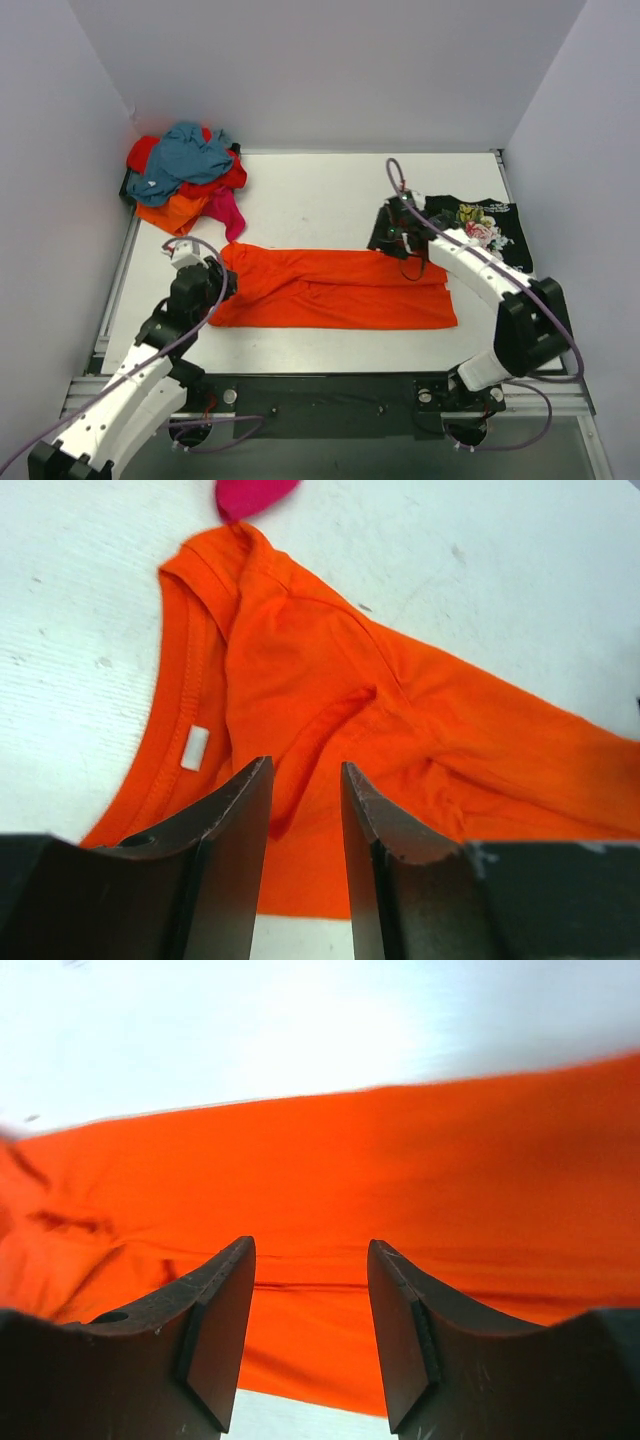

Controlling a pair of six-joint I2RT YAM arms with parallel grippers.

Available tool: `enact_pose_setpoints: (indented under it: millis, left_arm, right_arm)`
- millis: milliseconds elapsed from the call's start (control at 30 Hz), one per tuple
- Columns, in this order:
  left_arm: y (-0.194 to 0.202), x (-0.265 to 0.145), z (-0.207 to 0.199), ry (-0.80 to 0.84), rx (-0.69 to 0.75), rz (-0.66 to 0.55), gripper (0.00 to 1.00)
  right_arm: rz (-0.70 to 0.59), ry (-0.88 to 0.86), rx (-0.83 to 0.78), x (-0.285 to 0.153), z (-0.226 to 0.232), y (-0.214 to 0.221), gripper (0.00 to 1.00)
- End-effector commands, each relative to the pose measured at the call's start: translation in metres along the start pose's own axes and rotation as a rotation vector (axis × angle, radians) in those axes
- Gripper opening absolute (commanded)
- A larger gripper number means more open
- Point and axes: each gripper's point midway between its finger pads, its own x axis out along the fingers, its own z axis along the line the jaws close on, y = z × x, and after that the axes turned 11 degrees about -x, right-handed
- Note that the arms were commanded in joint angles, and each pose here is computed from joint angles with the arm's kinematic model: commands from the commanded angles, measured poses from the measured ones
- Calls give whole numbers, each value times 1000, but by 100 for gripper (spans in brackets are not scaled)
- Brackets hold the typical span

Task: Fold and stack the t-shirts
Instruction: Fold the other side of the tshirt into a rectangle

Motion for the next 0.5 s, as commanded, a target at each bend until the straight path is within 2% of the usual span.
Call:
enact_pose_setpoints:
  millis: [0, 33, 67, 100, 133, 233, 467]
  left_arm:
    - [-29, 28, -21, -32, -76, -5, 43]
    - [-36, 41, -11, -82, -103, -1, 43]
    - [-36, 50, -20, -39, -121, 29, 43]
    - [-38, 65, -7, -84, -143, 44, 44]
    - [-43, 73, -11, -60, -156, 38, 45]
    - [-46, 99, -1, -120, -150, 46, 53]
    - [-53, 138, 1, -154, -146, 51, 56]
  right_arm:
    - [0, -208, -123, 9, 90, -13, 43]
    - [27, -237, -166, 16, 108, -4, 43]
    - [8, -279, -177, 12, 127, -15, 43]
    - [47, -309, -211, 19, 142, -2, 43]
    - [27, -353, -227, 14, 162, -10, 43]
    - [89, -423, -260, 30, 194, 5, 42]
    - [152, -543, -296, 55, 255, 21, 42]
